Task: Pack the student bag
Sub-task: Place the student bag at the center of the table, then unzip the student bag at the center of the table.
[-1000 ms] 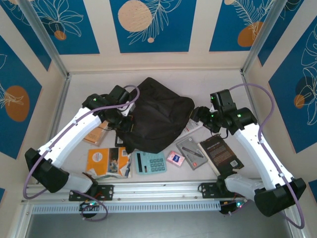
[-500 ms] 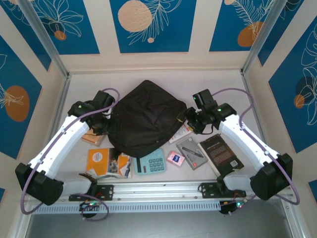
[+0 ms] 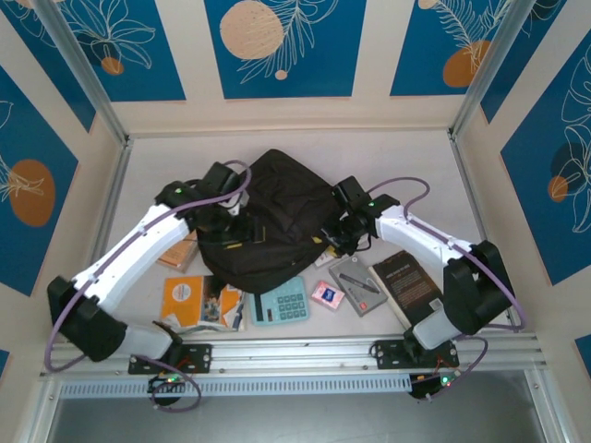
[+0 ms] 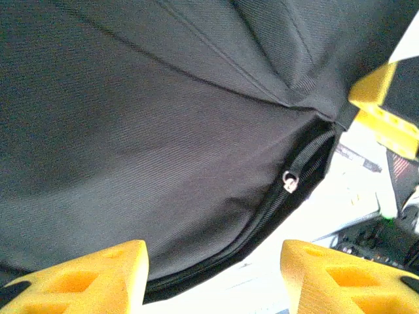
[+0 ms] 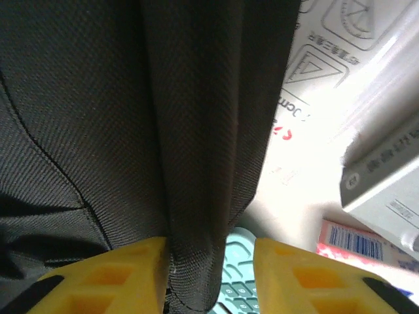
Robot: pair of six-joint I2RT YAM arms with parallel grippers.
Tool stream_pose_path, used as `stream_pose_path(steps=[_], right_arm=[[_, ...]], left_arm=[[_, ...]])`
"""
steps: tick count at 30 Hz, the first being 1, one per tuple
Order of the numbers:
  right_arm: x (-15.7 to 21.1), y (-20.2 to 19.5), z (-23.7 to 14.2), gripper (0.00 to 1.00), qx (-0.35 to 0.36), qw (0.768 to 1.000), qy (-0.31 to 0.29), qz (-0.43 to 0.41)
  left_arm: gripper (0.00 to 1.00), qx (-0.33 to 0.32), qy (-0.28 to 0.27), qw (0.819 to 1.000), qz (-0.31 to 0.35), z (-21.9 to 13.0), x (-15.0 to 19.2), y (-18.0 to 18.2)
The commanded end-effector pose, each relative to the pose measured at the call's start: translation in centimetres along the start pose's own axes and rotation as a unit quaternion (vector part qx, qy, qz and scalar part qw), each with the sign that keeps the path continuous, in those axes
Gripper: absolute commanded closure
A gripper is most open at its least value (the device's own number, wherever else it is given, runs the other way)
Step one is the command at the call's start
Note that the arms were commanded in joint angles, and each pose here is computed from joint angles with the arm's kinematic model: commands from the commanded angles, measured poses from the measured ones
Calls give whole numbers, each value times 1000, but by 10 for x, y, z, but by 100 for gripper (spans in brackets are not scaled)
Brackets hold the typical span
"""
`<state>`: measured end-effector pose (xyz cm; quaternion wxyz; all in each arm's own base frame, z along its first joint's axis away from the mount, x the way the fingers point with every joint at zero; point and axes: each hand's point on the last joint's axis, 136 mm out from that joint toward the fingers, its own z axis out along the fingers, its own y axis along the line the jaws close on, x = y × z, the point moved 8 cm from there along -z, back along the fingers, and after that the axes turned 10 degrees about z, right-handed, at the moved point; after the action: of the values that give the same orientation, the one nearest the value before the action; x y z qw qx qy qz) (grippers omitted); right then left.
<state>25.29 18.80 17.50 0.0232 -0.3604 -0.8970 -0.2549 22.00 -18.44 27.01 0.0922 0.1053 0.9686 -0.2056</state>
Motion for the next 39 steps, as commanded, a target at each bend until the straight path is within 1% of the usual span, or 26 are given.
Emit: stream_pose_path(steps=[1, 4, 6, 10, 13, 17, 22, 26, 31, 32, 36, 39], right_arm=[[-2, 9, 4, 75, -49, 998, 23, -20], [-4, 12, 2, 95, -82, 995, 38, -28], [-3, 12, -2, 100, -106, 993, 45, -38], [0, 11, -12, 100, -163, 984, 49, -54], [3, 9, -20, 100, -199, 977, 46, -65], [5, 7, -24, 100, -233, 969, 49, -72], [8, 6, -28, 100, -258, 961, 53, -83], [8, 4, -32, 100, -264, 959, 50, -86], [7, -2, -35, 100, -265, 960, 46, -79], [6, -4, -35, 100, -265, 960, 46, -76], [6, -9, -37, 100, -266, 961, 43, -70], [3, -12, -40, 100, -263, 962, 36, -68]], left_arm=[[45, 44, 0, 996, 75, 6, -12, -32], [45, 55, 2, 994, 99, 22, -21, -45], [45, 64, 7, 993, 101, 34, -26, -51], [45, 82, 18, 991, 106, 55, -32, -60], [45, 82, 27, 991, 103, 68, -33, -60], [45, 91, 37, 990, 98, 81, -36, -62], [47, 106, 38, 989, 94, 94, -43, -67], [54, 112, 51, 988, 90, 105, -44, -71], [72, 129, 58, 985, 95, 108, -36, -75], [77, 132, 60, 985, 95, 109, -34, -75], [100, 136, 58, 985, 93, 105, -26, -72], [100, 131, 49, 985, 98, 94, -22, -69]])
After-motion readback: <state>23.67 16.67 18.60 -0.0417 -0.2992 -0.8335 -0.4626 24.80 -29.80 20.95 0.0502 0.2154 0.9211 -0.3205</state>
